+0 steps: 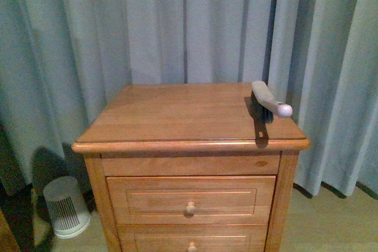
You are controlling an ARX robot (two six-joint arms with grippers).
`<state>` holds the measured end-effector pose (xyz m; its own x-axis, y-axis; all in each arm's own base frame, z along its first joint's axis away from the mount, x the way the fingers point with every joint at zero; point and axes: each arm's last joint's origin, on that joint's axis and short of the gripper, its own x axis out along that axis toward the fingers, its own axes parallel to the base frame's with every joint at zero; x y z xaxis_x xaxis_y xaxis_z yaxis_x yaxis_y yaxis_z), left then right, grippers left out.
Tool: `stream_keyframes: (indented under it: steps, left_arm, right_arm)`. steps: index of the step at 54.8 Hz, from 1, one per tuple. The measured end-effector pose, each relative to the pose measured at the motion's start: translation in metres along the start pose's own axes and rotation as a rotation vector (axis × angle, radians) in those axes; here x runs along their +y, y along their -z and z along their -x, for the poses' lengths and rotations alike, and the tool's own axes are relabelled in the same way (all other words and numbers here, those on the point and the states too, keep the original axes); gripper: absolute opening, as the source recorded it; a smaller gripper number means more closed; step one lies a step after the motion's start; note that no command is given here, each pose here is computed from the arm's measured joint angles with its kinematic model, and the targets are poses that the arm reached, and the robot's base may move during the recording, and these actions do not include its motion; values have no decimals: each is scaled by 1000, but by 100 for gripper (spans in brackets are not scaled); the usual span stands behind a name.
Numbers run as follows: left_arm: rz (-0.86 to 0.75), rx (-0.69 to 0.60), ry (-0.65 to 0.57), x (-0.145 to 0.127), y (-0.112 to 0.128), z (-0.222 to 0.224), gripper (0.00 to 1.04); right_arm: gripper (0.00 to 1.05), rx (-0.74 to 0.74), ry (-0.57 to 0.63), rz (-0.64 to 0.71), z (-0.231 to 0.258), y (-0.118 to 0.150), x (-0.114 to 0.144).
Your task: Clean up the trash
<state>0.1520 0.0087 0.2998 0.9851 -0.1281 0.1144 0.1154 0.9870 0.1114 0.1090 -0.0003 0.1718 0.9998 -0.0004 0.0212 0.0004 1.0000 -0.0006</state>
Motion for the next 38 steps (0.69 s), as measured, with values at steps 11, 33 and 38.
stream_keyframes:
  steps: [11,33,38]
  left_arm:
    - [20,-6,40,-9,-1,-1,28]
    - [28,-6,36,-9,-1,-2,28]
    - [30,-6,36,-9,-1,-2,28]
  right_arm:
    - [97,0,0,0,0,0,0]
    - [97,258,143,-84,-89,-50,13]
    - [97,339,114,-101,-127,-68,22]
